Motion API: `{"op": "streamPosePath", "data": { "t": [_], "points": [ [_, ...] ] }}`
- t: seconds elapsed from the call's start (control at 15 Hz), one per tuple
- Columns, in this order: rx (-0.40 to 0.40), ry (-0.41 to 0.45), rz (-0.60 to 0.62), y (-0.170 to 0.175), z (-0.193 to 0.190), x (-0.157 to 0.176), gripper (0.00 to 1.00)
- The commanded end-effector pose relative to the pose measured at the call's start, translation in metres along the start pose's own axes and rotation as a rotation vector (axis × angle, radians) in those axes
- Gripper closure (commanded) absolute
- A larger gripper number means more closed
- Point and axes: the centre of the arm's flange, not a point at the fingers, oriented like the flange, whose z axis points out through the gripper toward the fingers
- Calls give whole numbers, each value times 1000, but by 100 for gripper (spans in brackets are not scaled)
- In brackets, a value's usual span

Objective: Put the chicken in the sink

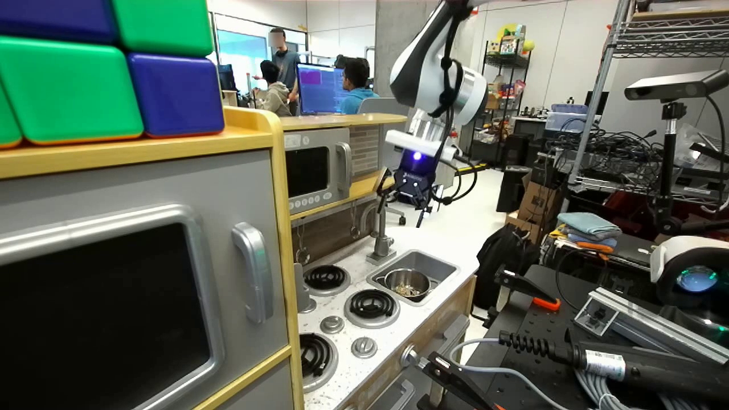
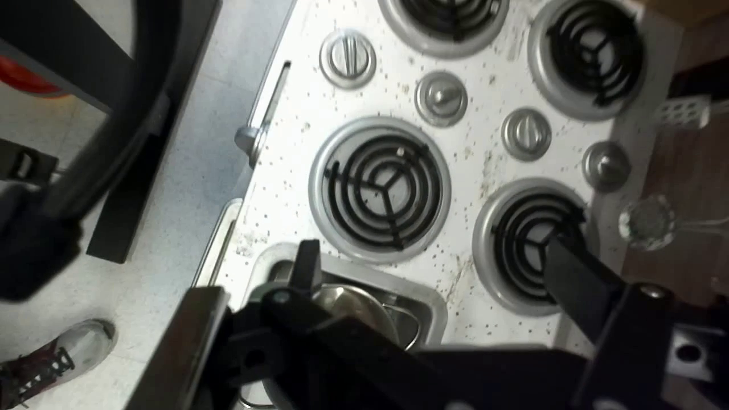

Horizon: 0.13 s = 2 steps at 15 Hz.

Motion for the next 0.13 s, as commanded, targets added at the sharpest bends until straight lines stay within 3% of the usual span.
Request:
{"op": "streamPosePath", "data": {
  "t": [0.0, 0.07],
  "points": [
    [-7, -47, -26, 6, -16, -10, 0],
    [-10, -80, -41, 11, -32, -19, 0]
  ]
}}
